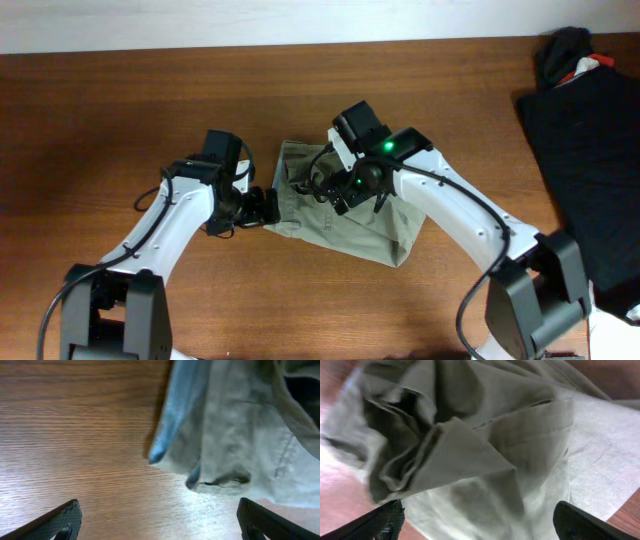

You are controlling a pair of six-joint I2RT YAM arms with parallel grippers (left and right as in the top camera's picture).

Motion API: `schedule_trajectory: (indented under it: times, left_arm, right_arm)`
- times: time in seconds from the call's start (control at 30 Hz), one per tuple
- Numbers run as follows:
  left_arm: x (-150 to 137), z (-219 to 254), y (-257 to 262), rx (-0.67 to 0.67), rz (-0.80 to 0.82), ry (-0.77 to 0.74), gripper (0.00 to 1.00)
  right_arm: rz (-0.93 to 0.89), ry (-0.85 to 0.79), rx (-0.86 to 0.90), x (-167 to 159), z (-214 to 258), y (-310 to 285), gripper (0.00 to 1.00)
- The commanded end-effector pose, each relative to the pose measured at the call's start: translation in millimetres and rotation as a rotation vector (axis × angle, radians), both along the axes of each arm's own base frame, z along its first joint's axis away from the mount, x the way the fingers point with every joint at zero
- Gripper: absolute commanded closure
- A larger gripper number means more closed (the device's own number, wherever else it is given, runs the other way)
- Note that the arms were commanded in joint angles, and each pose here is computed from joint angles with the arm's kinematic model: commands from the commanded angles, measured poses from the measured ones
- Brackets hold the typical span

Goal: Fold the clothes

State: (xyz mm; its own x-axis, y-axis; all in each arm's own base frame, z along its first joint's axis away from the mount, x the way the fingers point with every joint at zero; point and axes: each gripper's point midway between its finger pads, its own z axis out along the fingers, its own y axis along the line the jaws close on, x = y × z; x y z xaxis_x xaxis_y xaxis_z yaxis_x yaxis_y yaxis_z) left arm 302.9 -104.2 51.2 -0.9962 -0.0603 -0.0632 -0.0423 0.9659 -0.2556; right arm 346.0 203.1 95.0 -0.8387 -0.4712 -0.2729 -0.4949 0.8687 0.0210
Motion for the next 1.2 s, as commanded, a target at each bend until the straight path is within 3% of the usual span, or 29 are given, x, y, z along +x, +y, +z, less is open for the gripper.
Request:
schedule_trajectory:
  times: [0.0, 0.03, 0.23, 0.3, 0.33, 0.37, 0.43, 0.47, 0.5, 0.63, 0.77, 0.8, 0.83, 0.97, 1.03, 1.07, 1.13, 1.17]
  left_arm:
    - [-6.4, -3.5, -17.1, -0.032, -0.075, 0.011, 0.01]
    - [-7.1, -8.0, -21.4, -0.032, -0.088, 0.019, 0.01]
    - [1.1, -48.6, -31.8, -0.048, -0.147, 0.054, 0.01]
    - [5.7, -55.7, -33.9, -0.053, -0.155, 0.045, 0.01]
    - [5.8, -60.7, -35.5, -0.059, -0.159, 0.051, 0.07]
    - [4.7, -62.9, -37.2, -0.069, -0.167, 0.058, 0.26]
    - [4.0, -64.9, -38.1, -0.075, -0.168, 0.064, 0.85]
    - [4.1, -65.0, -37.9, -0.073, -0.167, 0.064, 0.99]
    - [5.1, -65.6, -35.0, -0.062, -0.163, 0.062, 0.99]
    - [24.2, -52.5, 25.2, -0.039, 0.028, 0.055, 0.99]
    - [47.0, 14.9, 94.7, -0.045, 0.229, -0.097, 0.99]
    - [47.1, 35.6, 101.2, -0.037, 0.243, -0.154, 0.99]
    - [45.7, 53.7, 106.9, -0.002, 0.25, -0.206, 0.99]
    - [34.0, 106.7, 111.0, 0.028, 0.264, -0.344, 0.99]
    - [29.8, 114.9, 110.3, 0.028, 0.264, -0.362, 0.99]
    - [28.8, 115.1, 110.4, 0.029, 0.264, -0.358, 0.99]
    - [32.4, 126.6, 110.8, 0.028, 0.263, -0.378, 0.99]
    - [35.1, 140.3, 111.0, 0.028, 0.263, -0.396, 0.99]
  right_arm:
    - [0.011, 0.039, -0.062, -0.4, -24.9, -5.6, 0.17]
    - [0.011, 0.038, -0.061, -0.2, -24.8, -5.5, 0.29]
    - [0.01, 0.041, -0.063, -0.6, -24.9, -6.4, 0.33]
    - [0.002, 0.04, -0.061, -0.2, -24.8, -6.1, 0.4]
    - [-0.012, 0.042, -0.058, -0.2, -24.7, -6.1, 0.4]
    - [-0.016, 0.042, -0.057, -0.2, -24.7, -6.1, 0.43]
    - [-0.049, 0.042, -0.049, 0.9, -23.7, -6.1, 0.92]
    - [-0.072, 0.039, -0.049, 2.7, -22.8, -7.5, 0.96]
    - [-0.116, 0.028, -0.059, 6.2, -19.9, -12.9, 0.97]
    - [-0.407, -0.018, -0.177, 25.1, 15.8, -94.5, 0.96]
    - [-0.724, 0.067, -0.257, 13.1, 17.4, -183.5, 0.96]
    - [-0.776, 0.108, -0.273, 3.4, 16.7, -197.0, 0.85]
    - [-0.788, 0.156, -0.289, -7.9, 16.2, -202.6, 0.51]
    - [-0.85, 0.262, -0.323, -36.7, 17.6, -203.3, 0.36]
    - [-0.835, 0.281, -0.238, -31.9, 14.8, -188.9, 0.16]
    - [-0.766, 0.292, -0.136, -23.1, 11.8, -170.6, 0.12]
    - [-0.671, 0.299, 0.01, -9.5, 7.4, -143.8, 0.14]
    - [-0.663, 0.293, 0.018, -7.5, 1.9, -140.1, 0.23]
